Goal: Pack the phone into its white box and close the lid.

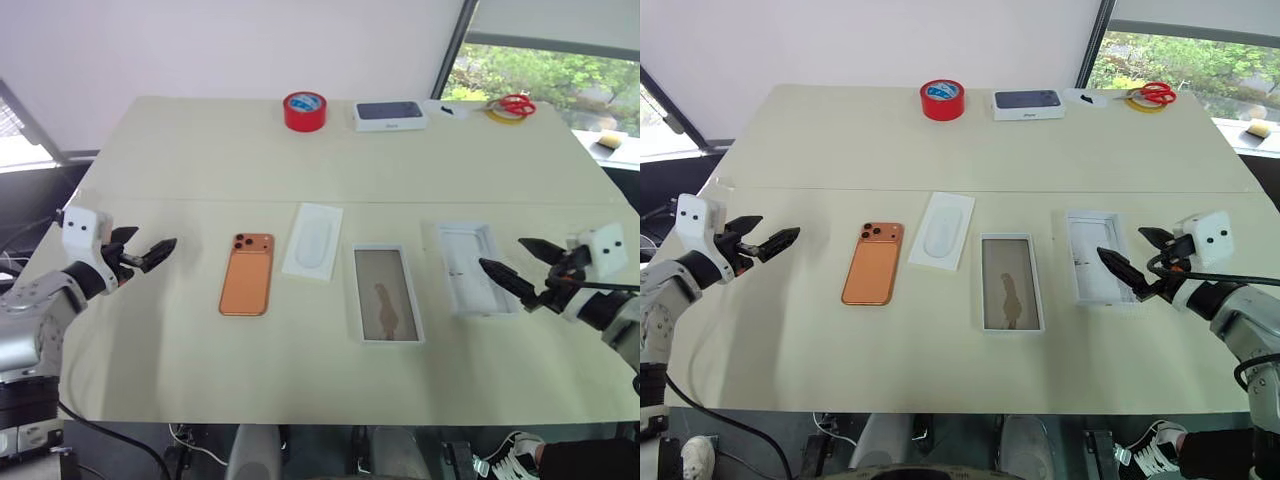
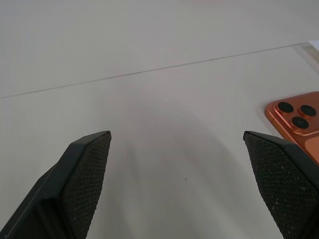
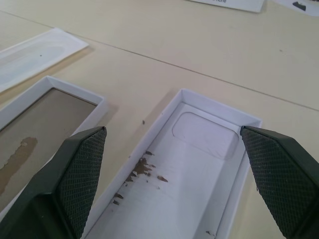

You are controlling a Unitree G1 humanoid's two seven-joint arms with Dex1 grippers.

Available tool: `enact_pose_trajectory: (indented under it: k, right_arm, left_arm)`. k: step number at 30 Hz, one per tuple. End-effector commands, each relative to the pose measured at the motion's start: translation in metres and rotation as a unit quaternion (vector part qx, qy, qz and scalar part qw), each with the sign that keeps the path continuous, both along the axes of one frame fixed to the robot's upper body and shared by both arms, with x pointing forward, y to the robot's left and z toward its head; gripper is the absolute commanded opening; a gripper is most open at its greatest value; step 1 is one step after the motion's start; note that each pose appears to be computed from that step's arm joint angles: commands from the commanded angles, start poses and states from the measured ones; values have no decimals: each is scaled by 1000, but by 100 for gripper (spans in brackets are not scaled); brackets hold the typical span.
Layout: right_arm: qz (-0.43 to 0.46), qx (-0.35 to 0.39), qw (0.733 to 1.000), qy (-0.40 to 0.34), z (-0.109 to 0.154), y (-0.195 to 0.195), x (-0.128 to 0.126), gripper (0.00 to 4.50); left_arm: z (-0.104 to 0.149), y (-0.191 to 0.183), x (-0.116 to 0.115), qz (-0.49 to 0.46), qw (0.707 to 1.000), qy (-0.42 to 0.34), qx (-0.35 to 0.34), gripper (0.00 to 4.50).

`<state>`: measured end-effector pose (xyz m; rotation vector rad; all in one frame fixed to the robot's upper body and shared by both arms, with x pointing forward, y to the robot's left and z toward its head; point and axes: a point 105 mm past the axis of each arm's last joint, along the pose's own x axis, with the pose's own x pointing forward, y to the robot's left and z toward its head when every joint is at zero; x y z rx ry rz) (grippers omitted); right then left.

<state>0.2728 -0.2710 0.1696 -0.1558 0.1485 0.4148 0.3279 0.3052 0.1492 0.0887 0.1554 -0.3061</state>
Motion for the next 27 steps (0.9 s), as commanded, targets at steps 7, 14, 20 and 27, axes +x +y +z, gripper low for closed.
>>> enact_pose_trajectory:
  k: [7,14,20,27]
  right_arm:
    - [13,-2,1000,-28,12,12,-5,450]
    - [61,-30,997,-23,12,40,0,450]
    - [114,-52,992,-34,15,73,6,450]
    - [144,-50,987,-40,16,97,11,450]
  left_arm:
    - [15,-8,7,-14,999,-27,9,446]
    - [19,-52,13,-77,996,-33,-7,446]
    - [6,-130,13,-173,984,23,-42,446]
    - [7,-184,27,-152,979,102,-85,446]
